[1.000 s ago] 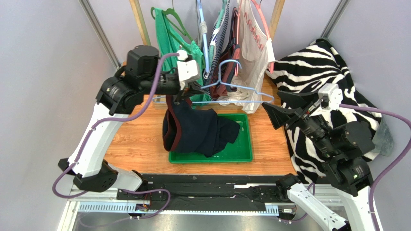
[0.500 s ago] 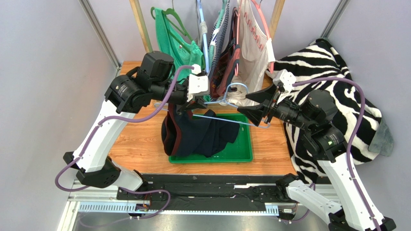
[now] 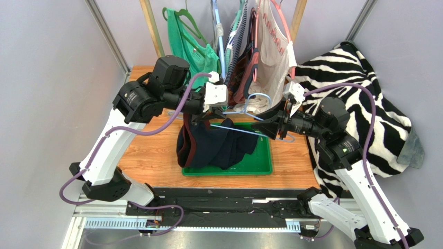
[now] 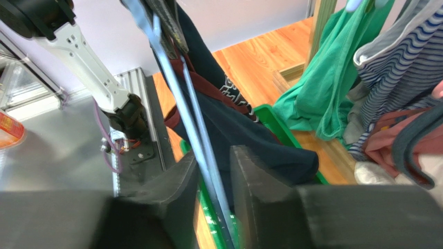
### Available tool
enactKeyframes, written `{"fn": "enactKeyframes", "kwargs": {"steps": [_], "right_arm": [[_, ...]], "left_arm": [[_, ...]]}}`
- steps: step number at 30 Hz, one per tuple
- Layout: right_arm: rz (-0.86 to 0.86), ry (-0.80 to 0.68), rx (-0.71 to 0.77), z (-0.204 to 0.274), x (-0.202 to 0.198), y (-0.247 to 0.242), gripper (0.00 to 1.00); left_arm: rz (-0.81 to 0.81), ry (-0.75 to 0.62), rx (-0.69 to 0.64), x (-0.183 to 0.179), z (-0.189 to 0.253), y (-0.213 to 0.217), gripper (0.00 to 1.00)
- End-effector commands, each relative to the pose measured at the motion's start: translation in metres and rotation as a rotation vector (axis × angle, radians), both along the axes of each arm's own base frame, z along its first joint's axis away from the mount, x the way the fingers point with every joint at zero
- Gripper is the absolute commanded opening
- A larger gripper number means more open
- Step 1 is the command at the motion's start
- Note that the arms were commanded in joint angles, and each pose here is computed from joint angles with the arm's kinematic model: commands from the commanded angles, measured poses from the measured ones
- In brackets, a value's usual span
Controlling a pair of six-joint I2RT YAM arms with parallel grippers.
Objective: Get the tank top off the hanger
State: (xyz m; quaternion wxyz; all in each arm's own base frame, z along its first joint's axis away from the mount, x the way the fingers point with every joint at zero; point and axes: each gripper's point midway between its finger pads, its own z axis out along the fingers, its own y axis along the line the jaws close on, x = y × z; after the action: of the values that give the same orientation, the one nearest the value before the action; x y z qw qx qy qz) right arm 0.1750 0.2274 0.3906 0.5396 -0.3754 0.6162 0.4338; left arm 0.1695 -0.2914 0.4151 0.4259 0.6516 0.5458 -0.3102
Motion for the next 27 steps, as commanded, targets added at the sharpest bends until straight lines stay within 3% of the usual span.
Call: {"fn": "enactKeyframes", "kwargs": {"steps": [1,3,4,5,6,7,13,16,22,27], "right_arm": [[0.000,-0.040,0.037,0.014,-0.003,0.000,0.20],[-0.035,-0.057,0.040,0.018,0.001,-0.003,0.00],[-0.050,-0.066,0.045,0.021,0.003,-0.005,0.00],[-0.096,-0.076,0.050,0.023,0.009,-0.009,0.00],[-0.122,-0.090,0.060,0.026,0.008,-0.013,0.00],[-0.174,-0.114,0.074,0.031,0.014,-0.018,0.00],[-0.287,-0.161,0.063,0.031,0.020,-0.036,0.00],[-0.310,-0.172,0.066,0.033,0.022,-0.039,0.00],[-0.294,-0.205,0.088,0.047,0.015,-0.040,0.00],[-0.267,-0.194,0.098,0.050,0.010,-0.037,0.00]], "left_arm": [[-0.022,-0.071,-0.073,-0.004,0.027,-0.002,0.00],[0.004,-0.083,-0.086,0.000,0.031,-0.003,0.00],[0.019,-0.083,-0.088,0.003,0.032,-0.004,0.10],[0.055,-0.087,-0.094,0.008,0.034,-0.002,0.54],[0.072,-0.107,-0.116,0.012,0.041,-0.004,0.80],[0.095,-0.125,-0.132,0.014,0.048,-0.001,0.95],[0.298,-0.244,-0.268,0.028,0.107,0.027,0.96],[0.375,-0.259,-0.286,0.023,0.113,0.049,0.96],[0.565,-0.161,-0.182,0.038,0.038,0.071,0.96],[0.584,-0.087,-0.147,0.043,0.005,0.064,0.92]]}}
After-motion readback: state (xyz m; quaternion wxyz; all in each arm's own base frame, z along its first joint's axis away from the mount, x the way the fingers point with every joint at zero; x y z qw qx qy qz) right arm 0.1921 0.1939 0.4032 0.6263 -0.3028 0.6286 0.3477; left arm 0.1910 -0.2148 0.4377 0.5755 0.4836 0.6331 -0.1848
